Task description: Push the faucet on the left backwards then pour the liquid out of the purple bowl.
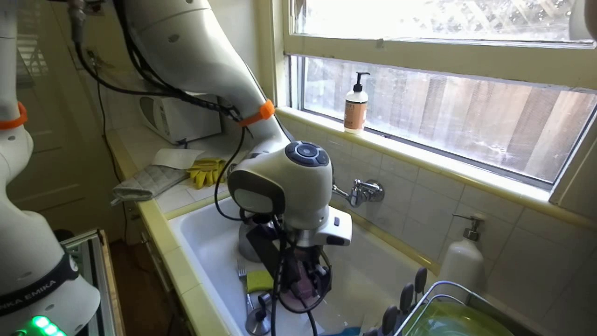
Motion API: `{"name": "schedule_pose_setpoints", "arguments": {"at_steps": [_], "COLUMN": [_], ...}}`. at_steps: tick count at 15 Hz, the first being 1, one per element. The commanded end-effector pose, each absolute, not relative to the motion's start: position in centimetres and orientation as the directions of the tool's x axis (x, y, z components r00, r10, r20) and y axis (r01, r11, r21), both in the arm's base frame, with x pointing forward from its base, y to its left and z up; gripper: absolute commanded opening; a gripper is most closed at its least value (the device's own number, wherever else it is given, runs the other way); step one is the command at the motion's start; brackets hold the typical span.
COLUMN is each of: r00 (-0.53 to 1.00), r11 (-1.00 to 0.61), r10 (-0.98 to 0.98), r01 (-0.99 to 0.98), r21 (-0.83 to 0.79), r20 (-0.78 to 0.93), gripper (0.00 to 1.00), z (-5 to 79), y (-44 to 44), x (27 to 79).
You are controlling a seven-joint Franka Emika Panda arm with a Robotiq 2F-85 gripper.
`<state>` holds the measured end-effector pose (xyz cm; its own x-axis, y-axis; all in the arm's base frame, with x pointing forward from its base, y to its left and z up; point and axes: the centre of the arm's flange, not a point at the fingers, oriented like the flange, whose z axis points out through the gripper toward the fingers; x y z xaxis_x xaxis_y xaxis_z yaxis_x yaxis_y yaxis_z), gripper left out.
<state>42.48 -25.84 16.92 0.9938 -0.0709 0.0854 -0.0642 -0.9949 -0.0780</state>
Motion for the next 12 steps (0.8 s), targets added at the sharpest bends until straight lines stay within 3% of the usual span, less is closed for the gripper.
{"name": "schedule_pose_setpoints", "arguments": {"at_steps": [1, 12], "r00": [0.997, 0.995], "r11": [-0.994, -0.995], "r10": [-0.055, -0.039], "r01": [-0.050, -0.031], "r21": [-0.093, -0.091], "r20": [0.052, 0.089], "gripper": [1.00, 1.00], "z": [12.5, 5.6], "y": [-26.1, -24.0], "x": [45.1, 48.1]}}
